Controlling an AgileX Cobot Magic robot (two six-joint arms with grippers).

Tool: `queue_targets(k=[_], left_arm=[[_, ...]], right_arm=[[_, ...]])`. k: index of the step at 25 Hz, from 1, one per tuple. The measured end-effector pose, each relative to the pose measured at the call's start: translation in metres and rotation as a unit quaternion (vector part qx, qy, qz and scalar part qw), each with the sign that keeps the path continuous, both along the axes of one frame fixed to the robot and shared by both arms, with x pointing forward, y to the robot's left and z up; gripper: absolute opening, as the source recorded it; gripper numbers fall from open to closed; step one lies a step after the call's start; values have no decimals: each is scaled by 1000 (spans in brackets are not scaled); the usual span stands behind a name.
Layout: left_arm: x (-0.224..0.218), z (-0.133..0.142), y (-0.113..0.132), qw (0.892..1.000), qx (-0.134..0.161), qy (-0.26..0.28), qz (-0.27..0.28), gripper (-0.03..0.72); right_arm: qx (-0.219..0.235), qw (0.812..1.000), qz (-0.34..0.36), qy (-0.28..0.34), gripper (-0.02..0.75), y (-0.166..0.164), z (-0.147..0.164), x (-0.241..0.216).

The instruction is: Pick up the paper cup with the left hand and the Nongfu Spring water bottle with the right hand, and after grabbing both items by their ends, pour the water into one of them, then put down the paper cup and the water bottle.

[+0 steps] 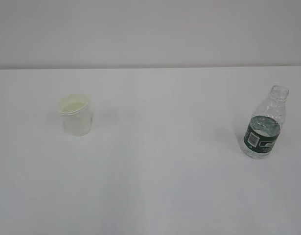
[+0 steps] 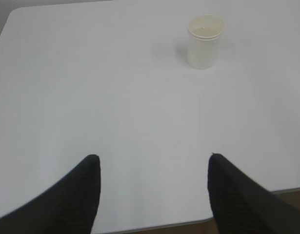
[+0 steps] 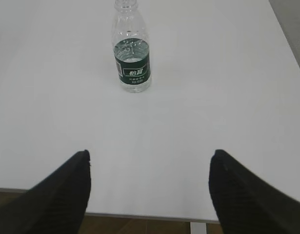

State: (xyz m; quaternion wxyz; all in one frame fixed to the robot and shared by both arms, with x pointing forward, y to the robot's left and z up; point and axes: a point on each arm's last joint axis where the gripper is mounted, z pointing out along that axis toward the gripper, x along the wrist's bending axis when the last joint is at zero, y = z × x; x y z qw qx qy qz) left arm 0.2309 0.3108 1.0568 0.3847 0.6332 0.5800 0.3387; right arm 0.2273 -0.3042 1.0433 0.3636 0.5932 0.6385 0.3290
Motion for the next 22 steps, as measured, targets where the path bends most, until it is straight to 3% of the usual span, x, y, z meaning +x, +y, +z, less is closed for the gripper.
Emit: queue_targets(k=[12, 22], left_arm=[[0, 0, 0, 1000, 0, -1, 3, 484], [-2, 0, -2, 995, 0, -1, 95, 472]], right_arm=[[3, 1000, -5, -1, 564, 0, 0, 0], [4, 997, -78, -1, 564, 2, 0, 0]])
